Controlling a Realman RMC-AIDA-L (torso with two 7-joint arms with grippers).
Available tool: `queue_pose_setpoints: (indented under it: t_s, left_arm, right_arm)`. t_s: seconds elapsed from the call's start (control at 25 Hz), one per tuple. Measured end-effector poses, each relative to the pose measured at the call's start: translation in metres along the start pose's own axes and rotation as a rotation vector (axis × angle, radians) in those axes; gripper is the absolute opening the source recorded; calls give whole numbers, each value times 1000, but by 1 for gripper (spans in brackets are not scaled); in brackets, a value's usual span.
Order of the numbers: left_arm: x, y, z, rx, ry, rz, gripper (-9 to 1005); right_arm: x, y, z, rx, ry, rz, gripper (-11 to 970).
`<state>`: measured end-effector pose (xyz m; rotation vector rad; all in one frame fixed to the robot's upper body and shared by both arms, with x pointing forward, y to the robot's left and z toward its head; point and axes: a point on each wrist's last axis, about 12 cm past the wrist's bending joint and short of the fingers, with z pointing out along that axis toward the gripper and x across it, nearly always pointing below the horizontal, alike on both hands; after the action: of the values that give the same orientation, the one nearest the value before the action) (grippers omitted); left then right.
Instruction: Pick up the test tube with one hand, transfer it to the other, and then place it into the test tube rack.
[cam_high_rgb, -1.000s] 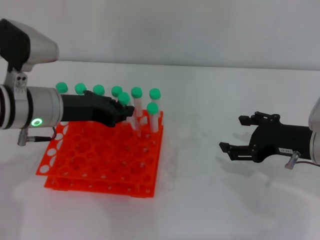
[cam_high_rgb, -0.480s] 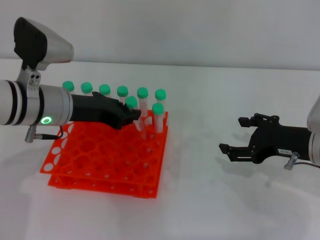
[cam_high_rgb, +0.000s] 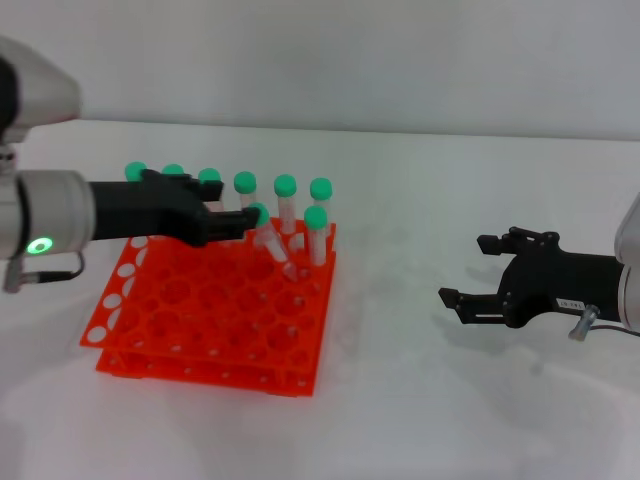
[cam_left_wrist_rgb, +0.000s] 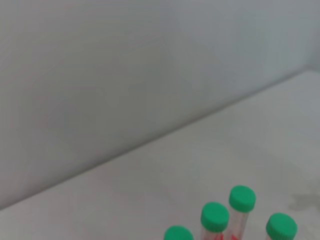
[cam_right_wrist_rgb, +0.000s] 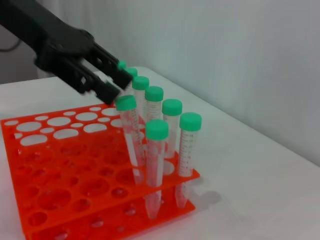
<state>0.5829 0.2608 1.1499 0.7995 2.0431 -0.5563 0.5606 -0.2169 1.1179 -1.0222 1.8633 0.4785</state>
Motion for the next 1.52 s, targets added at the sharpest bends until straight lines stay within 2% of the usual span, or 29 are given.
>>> queue_pose_setpoints:
  t_s: [0.2,0.36,0.48,0.72,0.92,1.08,1.36,1.52]
  left_arm:
    - [16,-2,-32,-28,-123,6,598]
    - [38,-11,-55,-22,-266,25,632]
    - [64,-18,-70,-25,-383,19,638]
    - [117,-35,-89,-42,-640,19,633]
    - [149,-44,-100,-84,-778,-7,631]
    - [169,-51,-106,-131,-830,-17,631]
    - [202,-71,-104,-249,-842,-22,631]
    - [216,-82,-102,-340,-855,-56,631]
  right_arm:
    - [3,-1,-2,7,6,4,874]
    - [5,-5,-7,32,-1,5,874]
    - [9,-13,-15,66,-34,15,873]
    - [23,-38,-47,132,-199,113,872]
    - [55,-51,-87,168,-462,194,871]
    - [85,-49,-109,269,-571,188,870]
    - [136,-29,-127,436,-536,220,869]
    - [154,-17,-136,497,-535,245,869]
